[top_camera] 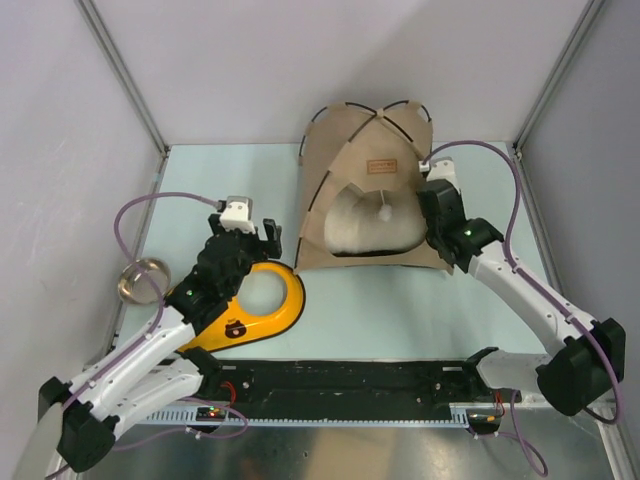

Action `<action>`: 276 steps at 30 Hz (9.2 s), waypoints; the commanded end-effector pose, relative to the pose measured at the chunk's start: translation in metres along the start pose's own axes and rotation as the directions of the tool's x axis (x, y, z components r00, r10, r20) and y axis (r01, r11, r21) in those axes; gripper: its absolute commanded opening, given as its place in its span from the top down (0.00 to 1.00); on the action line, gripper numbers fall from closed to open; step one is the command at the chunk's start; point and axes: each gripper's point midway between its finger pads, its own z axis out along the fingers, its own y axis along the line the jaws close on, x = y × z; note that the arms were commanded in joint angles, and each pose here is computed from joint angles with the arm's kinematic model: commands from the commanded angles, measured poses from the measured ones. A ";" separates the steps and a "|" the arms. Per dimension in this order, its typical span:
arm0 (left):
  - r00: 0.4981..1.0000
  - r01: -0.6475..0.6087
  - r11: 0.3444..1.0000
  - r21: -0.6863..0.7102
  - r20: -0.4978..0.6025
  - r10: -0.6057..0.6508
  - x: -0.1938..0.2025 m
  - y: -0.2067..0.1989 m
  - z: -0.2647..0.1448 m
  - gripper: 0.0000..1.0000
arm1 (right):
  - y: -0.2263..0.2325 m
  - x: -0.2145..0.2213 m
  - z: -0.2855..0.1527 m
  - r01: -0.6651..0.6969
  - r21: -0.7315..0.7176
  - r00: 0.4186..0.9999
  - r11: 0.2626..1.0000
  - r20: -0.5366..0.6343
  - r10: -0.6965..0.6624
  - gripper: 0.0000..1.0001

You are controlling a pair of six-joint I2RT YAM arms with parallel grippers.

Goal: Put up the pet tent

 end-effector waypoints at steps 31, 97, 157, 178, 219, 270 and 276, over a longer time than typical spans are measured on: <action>0.882 0.102 0.862 -0.496 -0.355 -0.309 0.113 0.100 -0.034 0.04 | -0.081 -0.098 -0.180 -0.425 -0.437 0.692 0.793 0.407 0.596 0.10; 0.734 0.058 0.857 -0.512 -0.561 -0.384 0.177 0.098 -0.012 0.08 | -0.059 -0.140 -0.138 -0.380 -0.453 0.696 0.806 0.434 0.572 0.14; 0.827 0.103 0.640 -0.761 -0.292 -0.480 0.077 0.220 0.015 0.21 | -0.029 -0.150 -0.159 -0.282 -0.622 0.707 0.730 0.380 0.596 0.36; 0.738 0.006 0.220 -0.975 -0.144 -0.660 0.134 0.343 -0.038 0.20 | 0.018 -0.166 -0.207 -0.174 -0.723 0.703 0.668 0.383 0.599 0.37; 0.774 0.233 0.498 -0.835 -0.151 -0.615 0.087 0.220 -0.028 1.00 | 0.092 -0.144 -0.212 -0.073 -0.768 0.817 0.636 0.319 0.480 0.37; 0.362 0.769 0.502 -0.396 -0.378 -0.852 0.037 -0.010 -0.038 1.00 | 0.382 -0.008 -0.210 0.062 -0.851 0.966 0.521 0.183 0.184 0.45; 0.361 0.776 0.500 -0.385 -0.380 -0.852 0.038 -0.010 -0.043 1.00 | 0.377 -0.010 -0.190 0.016 -0.782 0.967 0.623 0.171 0.190 0.51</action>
